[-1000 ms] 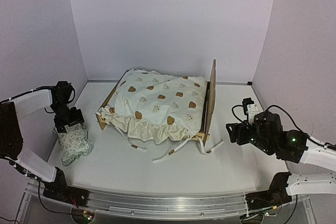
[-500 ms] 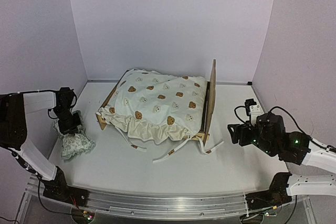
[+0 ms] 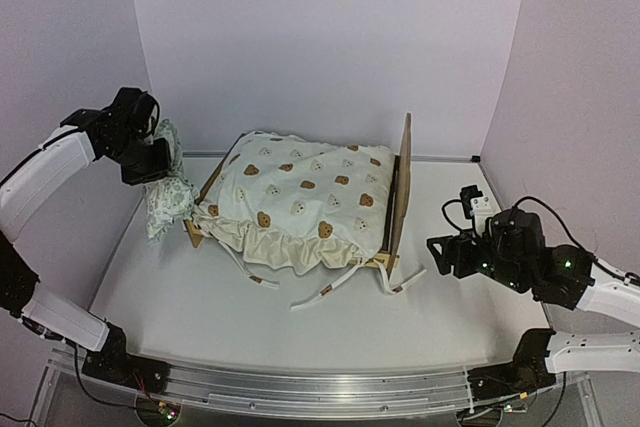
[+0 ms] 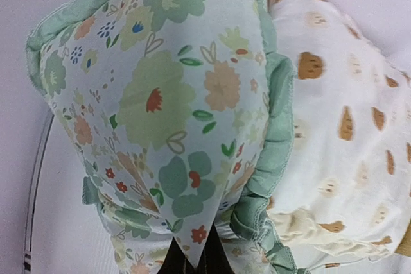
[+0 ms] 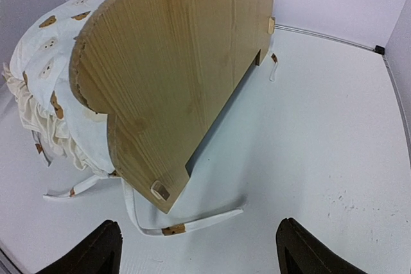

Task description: Set up the pet bed

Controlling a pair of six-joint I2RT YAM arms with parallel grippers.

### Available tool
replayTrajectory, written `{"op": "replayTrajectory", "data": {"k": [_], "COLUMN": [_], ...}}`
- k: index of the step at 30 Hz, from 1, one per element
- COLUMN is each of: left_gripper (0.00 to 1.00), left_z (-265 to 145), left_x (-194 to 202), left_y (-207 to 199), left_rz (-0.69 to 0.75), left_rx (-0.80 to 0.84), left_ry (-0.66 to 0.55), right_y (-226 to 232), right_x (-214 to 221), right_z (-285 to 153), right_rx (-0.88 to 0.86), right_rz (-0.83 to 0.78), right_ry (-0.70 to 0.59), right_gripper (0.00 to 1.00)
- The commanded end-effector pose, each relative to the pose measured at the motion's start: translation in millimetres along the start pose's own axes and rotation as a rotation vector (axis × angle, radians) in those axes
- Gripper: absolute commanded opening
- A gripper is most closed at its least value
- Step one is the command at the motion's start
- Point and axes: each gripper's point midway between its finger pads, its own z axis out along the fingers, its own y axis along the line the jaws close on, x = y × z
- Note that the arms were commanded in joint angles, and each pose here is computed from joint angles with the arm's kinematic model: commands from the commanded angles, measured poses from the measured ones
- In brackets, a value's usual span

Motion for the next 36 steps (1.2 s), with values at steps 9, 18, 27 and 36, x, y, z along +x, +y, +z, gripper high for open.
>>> {"op": "replayTrajectory", "data": {"k": [9,18,27,36], "left_gripper": [0.00,0.00,0.00,0.00], "left_z": [-51,-48,10,45], "left_x": [-18,5,34,56], "left_y": [-208,-337,-390,-420], "left_rz": [0.341,0.521,0.506,0.428], "left_rx": [0.411,0.671,0.782,0.889], "left_ry": [-0.099,-0.104,-0.009,0.056], "right_y": [16,10,4,4], "right_x": [-24,-24,-23,-19], "right_z": [-10,-19,-25,-22], "right_rx": [-0.074,-0.062,-0.046,-0.037], "right_rz": [0.058,0.076,0.085,0.081], "right_ry": [-0.002,0.004,0.006,0.025], "right_gripper": [0.84,0.83,0.83,0.83]}}
